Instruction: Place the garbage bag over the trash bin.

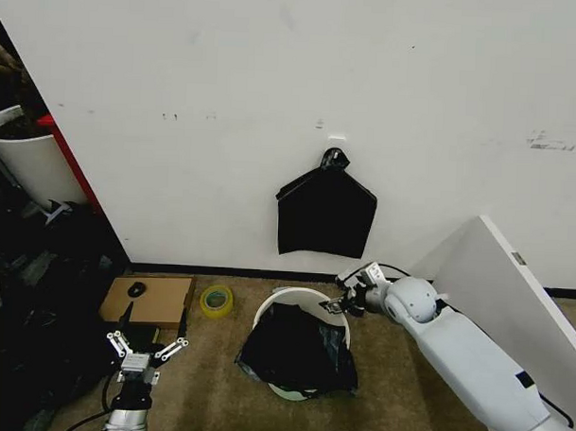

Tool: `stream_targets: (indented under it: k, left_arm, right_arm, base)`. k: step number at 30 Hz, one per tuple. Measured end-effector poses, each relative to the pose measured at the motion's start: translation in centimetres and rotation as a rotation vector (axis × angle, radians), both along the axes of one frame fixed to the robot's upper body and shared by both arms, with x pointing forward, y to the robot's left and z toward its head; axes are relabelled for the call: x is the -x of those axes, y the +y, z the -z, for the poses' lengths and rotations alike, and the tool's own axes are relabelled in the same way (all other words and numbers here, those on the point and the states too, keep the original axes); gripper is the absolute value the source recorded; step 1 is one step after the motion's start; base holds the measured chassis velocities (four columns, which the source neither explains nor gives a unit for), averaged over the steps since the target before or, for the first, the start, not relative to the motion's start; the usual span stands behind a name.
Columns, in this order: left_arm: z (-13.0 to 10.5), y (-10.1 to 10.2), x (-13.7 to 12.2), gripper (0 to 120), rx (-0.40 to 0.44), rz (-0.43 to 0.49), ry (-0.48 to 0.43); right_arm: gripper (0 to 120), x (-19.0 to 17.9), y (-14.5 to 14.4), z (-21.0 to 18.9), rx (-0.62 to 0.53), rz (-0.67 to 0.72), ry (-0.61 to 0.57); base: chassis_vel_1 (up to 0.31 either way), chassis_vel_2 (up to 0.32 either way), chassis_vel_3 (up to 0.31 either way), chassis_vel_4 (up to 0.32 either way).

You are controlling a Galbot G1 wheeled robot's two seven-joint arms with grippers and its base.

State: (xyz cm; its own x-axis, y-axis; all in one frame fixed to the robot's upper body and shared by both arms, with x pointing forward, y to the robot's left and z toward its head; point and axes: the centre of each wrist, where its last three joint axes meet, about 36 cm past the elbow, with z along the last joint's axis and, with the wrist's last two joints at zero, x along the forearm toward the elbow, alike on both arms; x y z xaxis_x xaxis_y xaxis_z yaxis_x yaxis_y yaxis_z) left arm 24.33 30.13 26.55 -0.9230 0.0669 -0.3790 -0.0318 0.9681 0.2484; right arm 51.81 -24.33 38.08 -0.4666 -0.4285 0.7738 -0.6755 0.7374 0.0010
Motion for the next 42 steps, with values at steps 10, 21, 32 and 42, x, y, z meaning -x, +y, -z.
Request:
stream_targets:
  k: [10, 21, 32, 42]
  left_arm:
    - [0.5, 0.0, -0.2, 100, -0.01, -0.012, 0.006]
    - [0.6, 0.2, -0.1, 100, -0.018, -0.045, 0.002]
    - [0.6, -0.9, -0.5, 100, -0.022, -0.029, -0.009]
    - [-0.4, -1.4, -0.7, 100, -0.03, -0.02, -0.034]
  right_arm:
    - [34, 0.1, 0.3, 1.1, 0.015, 0.008, 0.014]
    - [1, 3.0, 0.6, 0.9, -0.039, 0.149, -0.004]
    - [0, 10.9, 4.4, -2.2, -0.203, 0.699, -0.004]
    - [0, 15.5, 7.1, -4.0, -0.299, 1.137, 0.054]
  base:
    - [0.0, 0.0, 0.0, 0.0]
    - [0.0, 0.0, 0.0, 0.0]
    - [0.0, 0.0, 0.0, 0.0]
    - [0.0, 0.0, 0.0, 0.0]
